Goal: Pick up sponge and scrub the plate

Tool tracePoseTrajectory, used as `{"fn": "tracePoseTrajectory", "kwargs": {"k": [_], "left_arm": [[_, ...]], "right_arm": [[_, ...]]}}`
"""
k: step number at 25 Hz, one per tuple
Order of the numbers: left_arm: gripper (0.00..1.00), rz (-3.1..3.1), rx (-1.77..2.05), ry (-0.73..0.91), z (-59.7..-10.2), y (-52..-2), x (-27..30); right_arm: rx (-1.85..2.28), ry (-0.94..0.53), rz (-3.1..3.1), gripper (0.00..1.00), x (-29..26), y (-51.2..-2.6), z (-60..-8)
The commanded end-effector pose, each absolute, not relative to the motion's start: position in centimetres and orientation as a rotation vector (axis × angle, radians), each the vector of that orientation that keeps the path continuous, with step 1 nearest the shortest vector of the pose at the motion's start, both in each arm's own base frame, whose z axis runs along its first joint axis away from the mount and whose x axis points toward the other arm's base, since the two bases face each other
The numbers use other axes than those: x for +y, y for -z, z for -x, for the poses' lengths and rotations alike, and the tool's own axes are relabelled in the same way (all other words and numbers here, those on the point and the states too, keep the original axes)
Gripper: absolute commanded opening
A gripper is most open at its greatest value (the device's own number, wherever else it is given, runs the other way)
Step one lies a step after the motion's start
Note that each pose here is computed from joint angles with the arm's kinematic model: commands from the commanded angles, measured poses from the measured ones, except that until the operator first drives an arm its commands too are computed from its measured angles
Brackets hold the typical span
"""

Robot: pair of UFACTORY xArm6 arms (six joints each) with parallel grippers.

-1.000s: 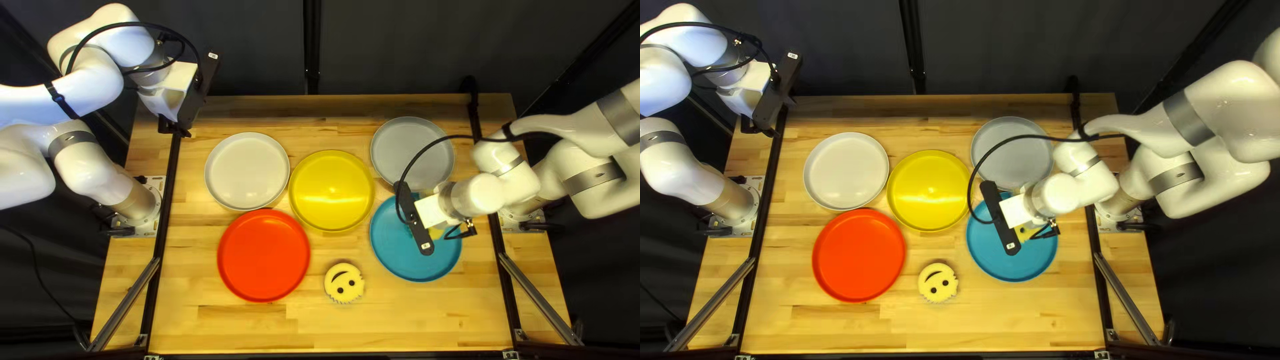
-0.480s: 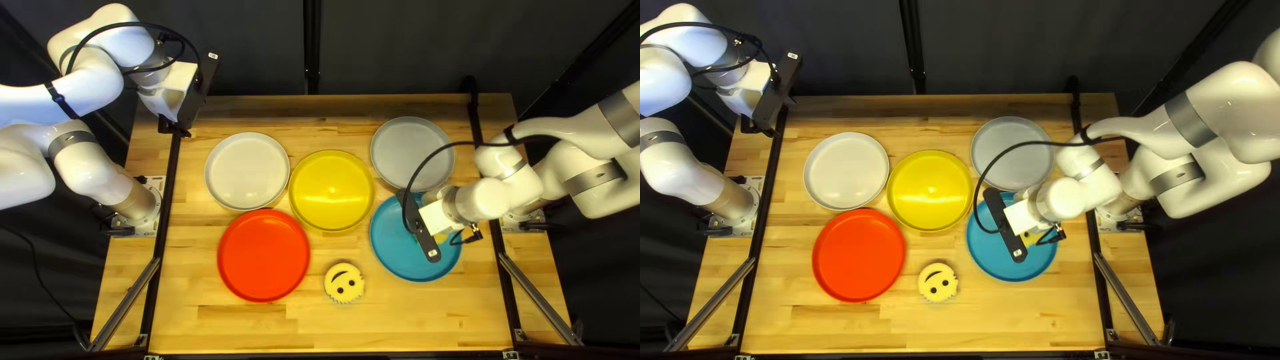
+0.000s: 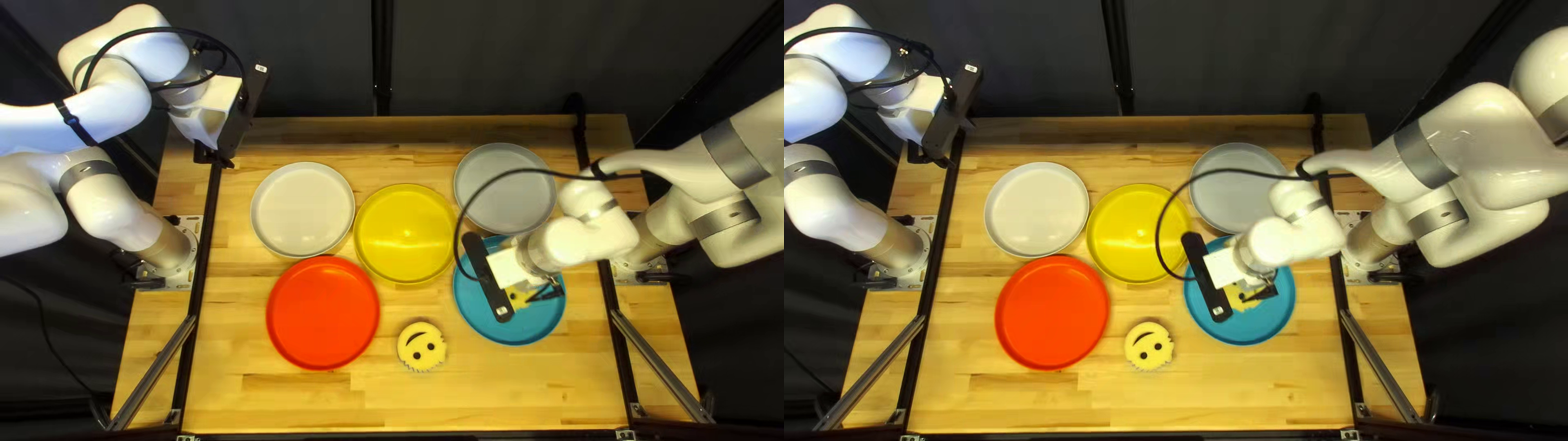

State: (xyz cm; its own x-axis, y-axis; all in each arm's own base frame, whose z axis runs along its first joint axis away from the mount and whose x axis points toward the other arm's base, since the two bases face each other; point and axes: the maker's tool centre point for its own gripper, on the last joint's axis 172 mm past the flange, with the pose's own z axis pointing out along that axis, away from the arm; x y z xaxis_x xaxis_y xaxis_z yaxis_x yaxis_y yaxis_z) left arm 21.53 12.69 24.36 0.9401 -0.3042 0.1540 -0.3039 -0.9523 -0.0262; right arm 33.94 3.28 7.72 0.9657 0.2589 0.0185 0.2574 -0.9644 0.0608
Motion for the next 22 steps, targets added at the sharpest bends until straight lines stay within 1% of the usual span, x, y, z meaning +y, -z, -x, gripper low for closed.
{"fn": "tracePoseTrajectory", "kwargs": {"k": [1, 9, 12, 22], "left_arm": [[1.0, 3.092, 0.485, 0.246, -21.5, -24.4, 12.7], [1.0, 3.092, 0.485, 0.246, -21.5, -24.4, 12.7], [1.0, 3.092, 0.485, 0.246, -21.5, -24.4, 12.7], [1.0, 3.092, 0.485, 0.246, -21.5, -24.4, 12.7]], "right_arm": [[0.312, -0.072, -3.103, 0.0, 1.6, -10.0, -35.7], [0.12, -0.137, -3.128, 0.0, -3.9, -11.3, -41.0], [0.127, -0.143, -3.138, 0.0, -4.0, -10.3, -40.8], [0.13, -0.143, -3.134, 0.0, -4.1, -10.4, -40.7]]}}
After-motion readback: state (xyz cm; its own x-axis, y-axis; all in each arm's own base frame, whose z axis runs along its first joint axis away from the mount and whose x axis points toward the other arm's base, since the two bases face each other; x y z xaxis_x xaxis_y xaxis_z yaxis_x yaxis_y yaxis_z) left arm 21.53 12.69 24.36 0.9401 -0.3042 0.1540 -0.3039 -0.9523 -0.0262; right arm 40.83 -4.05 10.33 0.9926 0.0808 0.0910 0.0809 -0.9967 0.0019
